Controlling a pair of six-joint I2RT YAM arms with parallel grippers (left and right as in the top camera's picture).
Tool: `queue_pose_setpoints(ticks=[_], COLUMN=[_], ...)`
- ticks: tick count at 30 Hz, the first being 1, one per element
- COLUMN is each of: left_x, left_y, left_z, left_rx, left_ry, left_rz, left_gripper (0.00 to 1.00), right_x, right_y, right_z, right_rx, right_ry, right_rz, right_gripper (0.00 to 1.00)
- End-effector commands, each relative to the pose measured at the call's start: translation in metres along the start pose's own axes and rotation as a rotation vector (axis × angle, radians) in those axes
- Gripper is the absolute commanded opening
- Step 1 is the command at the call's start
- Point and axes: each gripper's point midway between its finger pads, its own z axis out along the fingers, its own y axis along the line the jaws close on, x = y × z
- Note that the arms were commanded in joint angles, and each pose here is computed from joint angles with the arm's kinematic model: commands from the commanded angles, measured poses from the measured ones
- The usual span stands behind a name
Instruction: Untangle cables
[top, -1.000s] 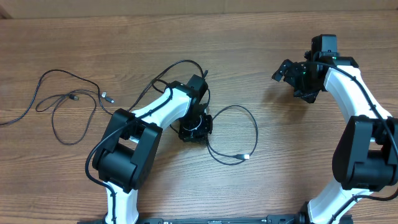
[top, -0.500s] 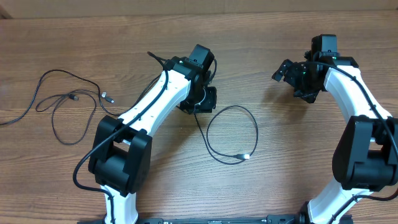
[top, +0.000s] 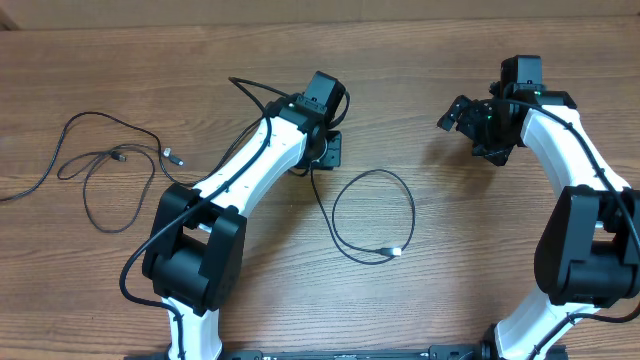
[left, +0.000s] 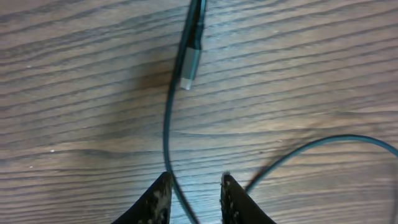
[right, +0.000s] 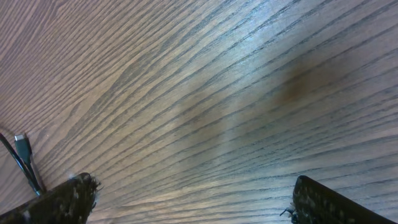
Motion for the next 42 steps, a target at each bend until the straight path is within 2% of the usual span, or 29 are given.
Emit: queue_pose_setpoints(ticks=[1,8,13,21,24,30,35,42], left_x=[0.006,0.029,0.044,0.075,0.088,0.110,0.126,0.135], left_y=[0.013,0.024,0.028,-0.013,-0.022,-0.043,-0.064,-0.069], left_z=[0.008,0.038,0.055,0.055,0.055,0.054,0.053,0.050], left_rx=[-0.051,-0.069,-0.058,0.177,0.208,0.216,0.226,0.233], left_ry=[0.003,0.038,0.058,0.213,0.249,0.287,0.302,0.331], left_rz=[-0.017,-0.071,-0.122,-0.129,-0.115,-0.052,0.015,0.014], left_gripper=[0.29,0.35,0.35,0.15,0.15,0.20,0.32,0.44], right_x=[-0.008,-0.008,-0.008,-0.008,-0.008,-0.008,-0.008,-0.008], right_y=[0.007,0.007,0.007,0.007,0.007,0.007,0.007,0.007], right_z=[-0.012,-0.012,-0.012,-0.012,-0.012,-0.012,-0.012,-0.012], right_rx=[-0.017,-0.017,-0.017,-0.017,-0.017,-0.017,-0.017,-0.017], right_ry=[-0.038,-0.038,-0.038,-0.038,-0.038,-0.038,-0.038,-0.038], right_rz=[-0.010,-0.011,-0.010,-0.010,-0.010,-0.010,-0.011,-0.010], right_gripper=[1.00,1.00,1.00,1.00,1.00,1.00,1.00,1.00])
